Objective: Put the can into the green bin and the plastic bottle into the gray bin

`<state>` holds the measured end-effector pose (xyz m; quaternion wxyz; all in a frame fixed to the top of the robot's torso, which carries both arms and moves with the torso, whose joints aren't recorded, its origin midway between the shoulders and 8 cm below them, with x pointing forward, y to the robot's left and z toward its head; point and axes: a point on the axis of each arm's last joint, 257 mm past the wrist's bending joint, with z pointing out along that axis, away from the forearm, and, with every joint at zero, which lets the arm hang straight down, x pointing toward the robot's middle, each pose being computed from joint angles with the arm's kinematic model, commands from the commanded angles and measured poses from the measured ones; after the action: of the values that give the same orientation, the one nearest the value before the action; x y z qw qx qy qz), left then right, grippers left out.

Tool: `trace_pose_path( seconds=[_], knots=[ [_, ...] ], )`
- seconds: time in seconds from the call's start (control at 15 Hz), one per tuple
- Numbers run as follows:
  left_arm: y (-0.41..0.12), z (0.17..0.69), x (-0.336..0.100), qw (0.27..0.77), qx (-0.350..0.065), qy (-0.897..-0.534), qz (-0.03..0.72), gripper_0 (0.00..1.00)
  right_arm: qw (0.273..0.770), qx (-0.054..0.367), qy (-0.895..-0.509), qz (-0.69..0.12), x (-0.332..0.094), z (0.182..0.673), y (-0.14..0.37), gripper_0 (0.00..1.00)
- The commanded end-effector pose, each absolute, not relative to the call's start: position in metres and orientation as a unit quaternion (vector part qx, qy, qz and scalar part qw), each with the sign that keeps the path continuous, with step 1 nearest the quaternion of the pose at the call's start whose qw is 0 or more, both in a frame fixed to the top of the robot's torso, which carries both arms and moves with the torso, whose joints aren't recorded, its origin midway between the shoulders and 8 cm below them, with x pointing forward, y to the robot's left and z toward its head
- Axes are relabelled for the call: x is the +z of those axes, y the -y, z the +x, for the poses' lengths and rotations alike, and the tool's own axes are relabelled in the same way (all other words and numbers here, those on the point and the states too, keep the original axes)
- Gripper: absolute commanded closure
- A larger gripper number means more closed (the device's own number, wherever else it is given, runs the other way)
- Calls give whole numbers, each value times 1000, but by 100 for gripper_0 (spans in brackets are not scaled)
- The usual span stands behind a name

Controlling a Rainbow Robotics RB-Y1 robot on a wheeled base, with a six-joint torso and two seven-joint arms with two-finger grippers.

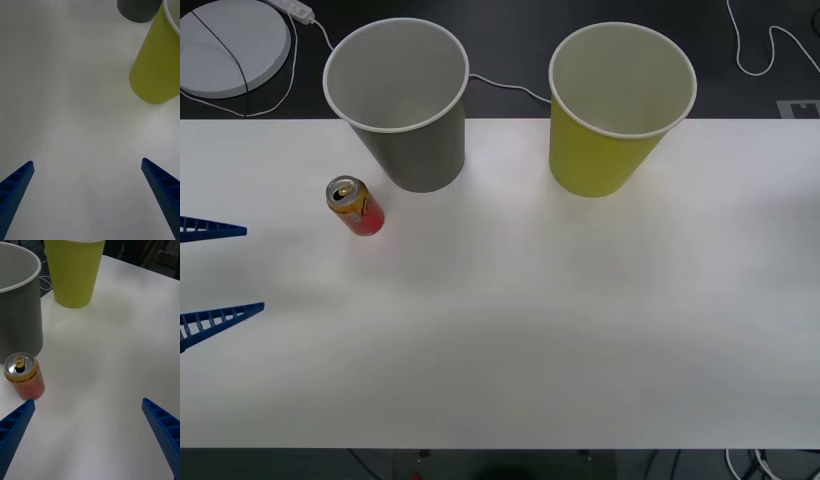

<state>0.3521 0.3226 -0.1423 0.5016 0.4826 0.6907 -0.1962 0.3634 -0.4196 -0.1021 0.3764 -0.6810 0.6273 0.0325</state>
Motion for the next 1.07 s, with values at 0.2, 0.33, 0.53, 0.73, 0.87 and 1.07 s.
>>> trace_pose_path(
  seconds=[0.2,0.33,0.53,0.73,0.87,1.07],
  knots=[
    [-321,359,-159,550,-212,-712,383,0,376,32,-627,-681,-102,363,420,0],
    [-319,364,-167,564,-213,-718,350,0,376,32,-627,-681,-102,363,420,0],
    [-318,377,-178,583,-202,-724,310,0,376,32,-627,-681,-102,363,420,0],
    [-318,385,-185,602,-186,-720,290,0,376,32,-627,-681,-102,363,420,0],
    [-316,388,-190,626,-163,-708,285,0,376,32,-627,-681,-102,363,420,0],
    [-314,392,-196,653,-131,-693,275,0,376,32,-627,-681,-102,363,420,0]
  ],
)
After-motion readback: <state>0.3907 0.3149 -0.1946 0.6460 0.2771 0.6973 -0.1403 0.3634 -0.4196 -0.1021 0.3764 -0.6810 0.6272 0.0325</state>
